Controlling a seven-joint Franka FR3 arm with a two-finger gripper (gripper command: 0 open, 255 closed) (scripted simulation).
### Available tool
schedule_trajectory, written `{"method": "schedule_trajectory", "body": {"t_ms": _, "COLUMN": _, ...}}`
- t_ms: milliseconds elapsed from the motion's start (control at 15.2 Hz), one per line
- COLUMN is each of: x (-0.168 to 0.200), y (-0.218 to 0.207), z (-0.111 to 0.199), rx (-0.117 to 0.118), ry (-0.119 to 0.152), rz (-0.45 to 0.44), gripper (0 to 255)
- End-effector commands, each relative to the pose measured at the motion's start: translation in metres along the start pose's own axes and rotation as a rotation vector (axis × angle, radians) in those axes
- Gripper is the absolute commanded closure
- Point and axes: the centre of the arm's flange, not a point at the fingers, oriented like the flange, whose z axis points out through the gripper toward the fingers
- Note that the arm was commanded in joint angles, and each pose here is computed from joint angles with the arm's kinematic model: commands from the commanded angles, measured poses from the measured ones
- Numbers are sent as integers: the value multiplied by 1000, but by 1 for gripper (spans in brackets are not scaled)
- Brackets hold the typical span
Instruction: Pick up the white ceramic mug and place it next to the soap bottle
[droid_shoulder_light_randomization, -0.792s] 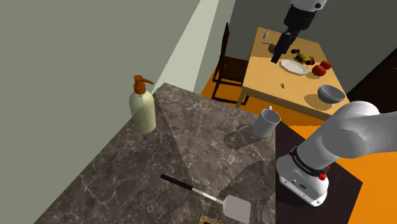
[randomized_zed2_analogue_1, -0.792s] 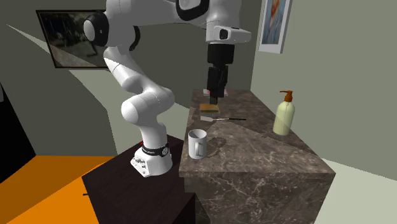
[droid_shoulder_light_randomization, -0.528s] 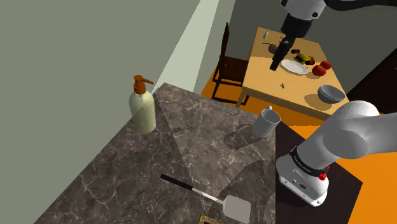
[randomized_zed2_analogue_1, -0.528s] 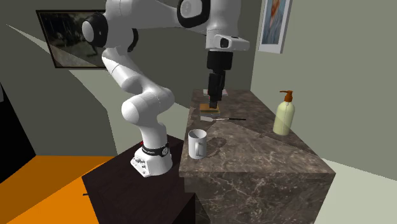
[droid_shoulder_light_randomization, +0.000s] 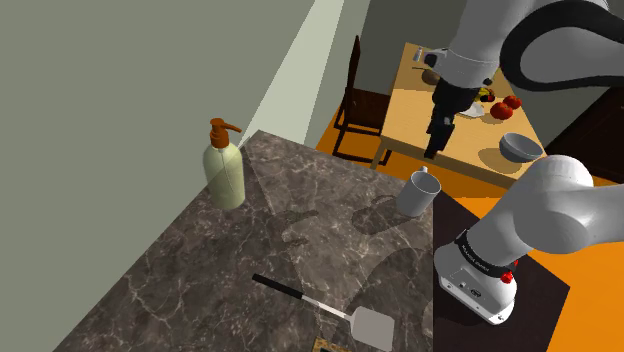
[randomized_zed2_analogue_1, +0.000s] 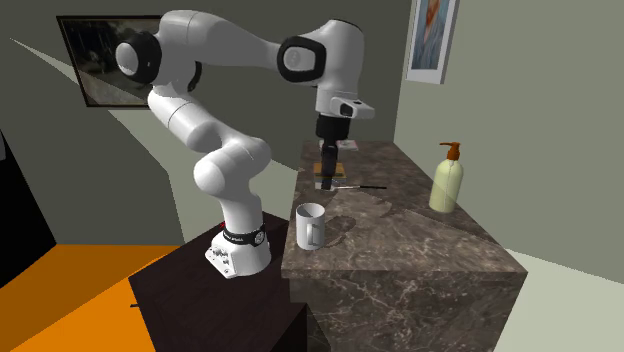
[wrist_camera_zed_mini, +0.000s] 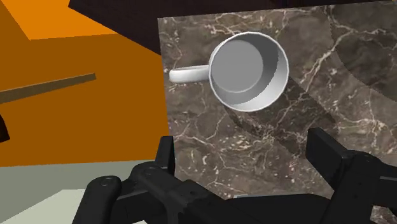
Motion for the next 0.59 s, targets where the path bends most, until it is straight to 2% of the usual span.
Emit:
{"method": "schedule_trajectory", "body": {"t_ms": 0, "x": -6, "y": -20, "z": 18, "rx": -1, "ry": -16, "rz": -65, "gripper": 0}}
{"method": "schedule_trajectory", "body": {"t_ms": 330, "x": -26, "y": -62, "z": 62, "rx": -3, "ry": -54, "rz": -224, "gripper": 0}}
{"method": "schedule_trajectory", "body": {"t_ms": 528, "x": -27, "y": -62, "z": 73, "rx": -3, "ry": -55, "rz": -225, "gripper": 0}}
